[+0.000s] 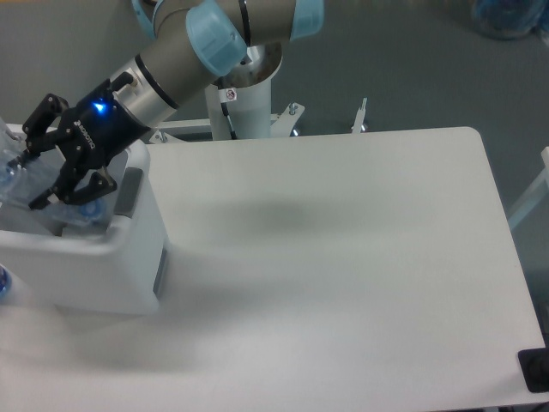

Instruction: Place the trash in the trash can

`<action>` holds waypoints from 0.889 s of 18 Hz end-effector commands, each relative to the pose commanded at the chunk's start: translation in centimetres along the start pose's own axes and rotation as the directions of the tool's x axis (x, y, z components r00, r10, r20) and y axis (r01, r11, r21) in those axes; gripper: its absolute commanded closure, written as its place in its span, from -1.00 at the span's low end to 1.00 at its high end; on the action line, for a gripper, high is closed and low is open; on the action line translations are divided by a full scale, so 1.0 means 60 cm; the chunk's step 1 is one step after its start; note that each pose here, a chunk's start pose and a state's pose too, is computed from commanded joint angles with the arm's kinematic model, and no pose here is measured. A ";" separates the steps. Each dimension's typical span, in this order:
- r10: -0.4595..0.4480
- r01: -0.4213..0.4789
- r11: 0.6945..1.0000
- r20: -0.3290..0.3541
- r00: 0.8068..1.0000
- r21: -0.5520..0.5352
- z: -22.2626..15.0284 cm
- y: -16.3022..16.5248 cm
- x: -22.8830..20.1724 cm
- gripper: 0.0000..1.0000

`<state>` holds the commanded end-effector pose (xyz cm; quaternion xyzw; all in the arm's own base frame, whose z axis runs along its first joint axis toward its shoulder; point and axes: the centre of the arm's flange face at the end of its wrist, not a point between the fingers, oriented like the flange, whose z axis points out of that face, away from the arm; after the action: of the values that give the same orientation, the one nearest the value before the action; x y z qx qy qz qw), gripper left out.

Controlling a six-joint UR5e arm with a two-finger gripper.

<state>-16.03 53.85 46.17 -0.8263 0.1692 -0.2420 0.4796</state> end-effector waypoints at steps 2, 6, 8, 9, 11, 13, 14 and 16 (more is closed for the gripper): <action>-0.002 0.002 1.000 0.011 1.000 0.004 -0.010 -0.001 -0.003 -0.99; -0.012 0.009 0.999 0.081 0.997 0.031 -0.070 -0.021 -0.034 -1.00; -0.013 0.006 0.999 0.135 0.991 0.050 -0.116 -0.036 -0.059 -1.00; -0.013 0.002 0.998 0.169 0.985 0.061 -0.146 -0.041 -0.075 -1.00; -0.009 -0.009 0.997 0.230 0.973 0.076 -0.201 -0.053 -0.102 -1.00; -0.019 -0.006 0.996 0.283 0.959 0.089 -0.250 -0.055 -0.128 -1.00; -0.041 0.008 0.995 0.336 0.941 0.100 -0.303 -0.040 -0.162 -1.00; -0.085 0.045 0.993 0.384 0.919 0.114 -0.354 -0.008 -0.201 -1.00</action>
<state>-37.90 45.15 52.72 -0.8373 0.0306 -0.0976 0.5371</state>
